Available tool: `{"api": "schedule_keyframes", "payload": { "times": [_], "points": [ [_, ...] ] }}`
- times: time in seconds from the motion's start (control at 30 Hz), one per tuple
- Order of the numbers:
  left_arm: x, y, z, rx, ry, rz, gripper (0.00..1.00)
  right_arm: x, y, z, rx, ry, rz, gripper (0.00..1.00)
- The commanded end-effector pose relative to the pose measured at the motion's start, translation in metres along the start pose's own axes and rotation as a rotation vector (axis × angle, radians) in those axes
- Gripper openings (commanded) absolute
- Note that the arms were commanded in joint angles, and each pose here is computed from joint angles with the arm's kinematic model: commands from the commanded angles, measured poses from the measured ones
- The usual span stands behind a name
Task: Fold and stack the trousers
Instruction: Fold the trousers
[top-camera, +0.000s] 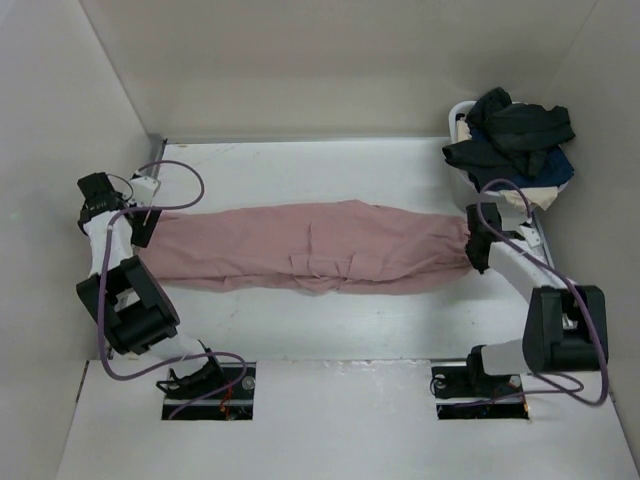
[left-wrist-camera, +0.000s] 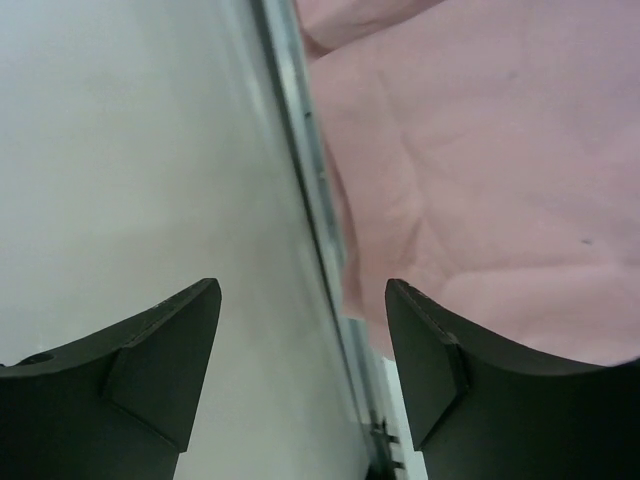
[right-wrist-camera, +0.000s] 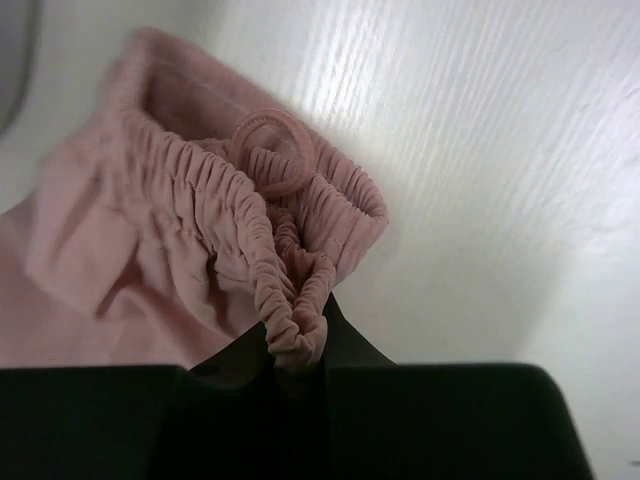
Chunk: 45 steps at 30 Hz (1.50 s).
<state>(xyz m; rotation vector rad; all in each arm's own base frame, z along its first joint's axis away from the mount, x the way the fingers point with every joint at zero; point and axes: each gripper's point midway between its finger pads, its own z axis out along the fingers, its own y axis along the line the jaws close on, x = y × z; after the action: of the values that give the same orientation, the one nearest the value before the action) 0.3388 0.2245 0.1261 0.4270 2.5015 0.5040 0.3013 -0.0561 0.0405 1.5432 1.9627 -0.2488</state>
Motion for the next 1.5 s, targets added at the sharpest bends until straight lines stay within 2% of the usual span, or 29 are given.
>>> {"api": "schedule_keyframes", "payload": {
  "times": [0.0, 0.13, 0.2, 0.3, 0.4, 0.53, 0.77, 0.93, 1.07, 1.23, 1.37, 1.43, 1.47],
  "points": [
    [-0.032, -0.015, -0.031, 0.134, -0.114, -0.071, 0.66, -0.056, -0.007, -0.043, -0.013, -0.236, -0.143, 0.0],
    [-0.032, -0.044, -0.019, 0.249, -0.078, -0.079, 0.64, -0.101, -0.012, -0.089, -0.095, -0.392, -0.207, 0.0],
    [-0.034, -0.056, -0.012, 0.26, -0.059, -0.067, 0.64, -0.122, -0.017, -0.106, -0.132, -0.449, -0.203, 0.0],
    [-0.043, -0.068, -0.005, 0.25, -0.051, -0.042, 0.64, -0.147, -0.012, -0.126, -0.207, -0.518, -0.283, 0.0],
    [-0.053, -0.08, 0.001, 0.25, -0.038, -0.004, 0.64, -0.154, 0.02, -0.152, -0.363, -0.589, -0.46, 0.0],
    [-0.053, -0.096, 0.01, 0.27, 0.013, 0.011, 0.64, -0.131, 0.068, -0.196, -0.535, -0.635, -0.662, 0.0],
    [-0.048, -0.117, 0.022, 0.292, 0.068, -0.004, 0.61, -0.038, 0.143, -0.265, -0.724, -0.637, -0.94, 0.0],
    [-0.039, -0.13, 0.031, 0.324, 0.114, -0.018, 0.45, 0.074, 0.176, -0.296, -0.851, -0.585, -1.18, 0.0],
    [-0.035, -0.137, 0.035, 0.341, 0.124, -0.03, 0.33, 0.14, 0.184, -0.299, -0.882, -0.558, -1.319, 0.01],
    [-0.03, -0.141, 0.034, 0.348, 0.131, -0.032, 0.29, 0.195, 0.193, -0.318, -0.933, -0.544, -1.405, 0.0],
    [-0.028, -0.144, 0.033, 0.357, 0.13, -0.033, 0.29, 0.213, 0.201, -0.315, -0.881, -0.564, -1.405, 0.01],
    [-0.026, -0.146, 0.032, 0.36, 0.132, -0.033, 0.29, 0.22, 0.201, -0.317, -0.891, -0.564, -1.405, 0.06],
    [-0.025, -0.146, 0.032, 0.36, 0.133, -0.035, 0.29, 0.23, 0.199, -0.318, -0.913, -0.55, -1.422, 0.13]
  ]
}}
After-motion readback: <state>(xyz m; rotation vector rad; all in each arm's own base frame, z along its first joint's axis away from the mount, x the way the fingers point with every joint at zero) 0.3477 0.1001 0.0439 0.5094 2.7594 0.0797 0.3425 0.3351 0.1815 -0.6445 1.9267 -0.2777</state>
